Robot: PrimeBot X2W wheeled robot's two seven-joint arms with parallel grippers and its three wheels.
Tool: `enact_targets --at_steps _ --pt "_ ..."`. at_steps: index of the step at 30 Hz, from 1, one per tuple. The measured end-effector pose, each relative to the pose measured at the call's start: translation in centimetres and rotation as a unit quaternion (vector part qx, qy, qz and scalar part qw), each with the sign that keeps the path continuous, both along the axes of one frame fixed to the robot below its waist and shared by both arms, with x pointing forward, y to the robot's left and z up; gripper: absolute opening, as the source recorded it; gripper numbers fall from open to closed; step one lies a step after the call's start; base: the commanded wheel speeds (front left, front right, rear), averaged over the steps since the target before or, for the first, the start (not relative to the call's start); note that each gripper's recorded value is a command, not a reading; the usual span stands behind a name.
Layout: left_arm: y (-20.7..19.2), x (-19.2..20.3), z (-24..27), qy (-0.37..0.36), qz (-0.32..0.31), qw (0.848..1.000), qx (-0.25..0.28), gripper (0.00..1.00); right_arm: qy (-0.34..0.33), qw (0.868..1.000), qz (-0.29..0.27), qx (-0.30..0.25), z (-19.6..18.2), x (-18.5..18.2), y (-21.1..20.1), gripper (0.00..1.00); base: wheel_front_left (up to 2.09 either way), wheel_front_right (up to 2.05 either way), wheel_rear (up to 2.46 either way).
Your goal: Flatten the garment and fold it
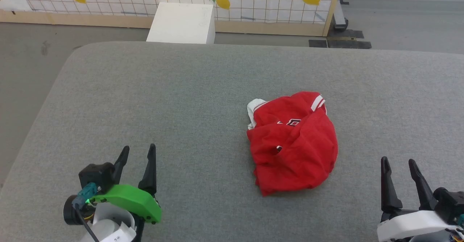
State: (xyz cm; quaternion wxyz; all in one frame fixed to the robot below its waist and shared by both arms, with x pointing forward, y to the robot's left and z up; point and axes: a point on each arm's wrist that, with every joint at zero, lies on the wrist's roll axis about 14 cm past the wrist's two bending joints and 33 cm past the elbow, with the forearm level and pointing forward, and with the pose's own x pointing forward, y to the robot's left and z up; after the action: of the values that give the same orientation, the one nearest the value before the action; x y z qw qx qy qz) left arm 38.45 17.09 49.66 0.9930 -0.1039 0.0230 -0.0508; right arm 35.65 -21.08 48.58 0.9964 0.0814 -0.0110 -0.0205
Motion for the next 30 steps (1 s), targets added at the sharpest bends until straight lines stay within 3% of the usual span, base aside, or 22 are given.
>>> enact_targets --at_steps 6,11,18,22,25,30 --pt "-0.2 -0.2 -0.2 0.002 0.001 1.000 -0.001 1.00 0.015 1.000 0.004 0.003 -0.3 0.3 0.1 1.00 0.00 0.00 0.00" --pt "-0.2 0.1 -0.2 0.000 0.004 1.000 -0.004 1.00 0.061 0.998 0.031 0.002 -0.1 2.8 1.4 1.00 0.00 0.00 0.00" --pt "-0.4 0.4 -0.9 0.007 0.003 1.000 -0.001 1.00 0.166 0.980 0.097 -0.041 0.3 8.0 3.5 1.00 0.00 0.00 0.00" --pt "-0.3 0.9 -1.1 0.009 0.006 1.000 -0.003 1.00 0.234 0.958 0.143 -0.082 -0.2 10.3 4.9 1.00 0.00 0.00 0.00" --pt "-0.2 1.4 -1.4 0.012 0.010 1.000 -0.003 1.00 0.291 0.933 0.172 -0.122 -1.4 11.5 5.6 1.00 0.00 0.00 0.00" --pt "0.1 2.2 -2.2 0.019 0.016 1.000 0.003 1.00 0.398 0.877 0.206 -0.176 -4.8 12.0 6.2 1.00 0.00 0.00 0.00"
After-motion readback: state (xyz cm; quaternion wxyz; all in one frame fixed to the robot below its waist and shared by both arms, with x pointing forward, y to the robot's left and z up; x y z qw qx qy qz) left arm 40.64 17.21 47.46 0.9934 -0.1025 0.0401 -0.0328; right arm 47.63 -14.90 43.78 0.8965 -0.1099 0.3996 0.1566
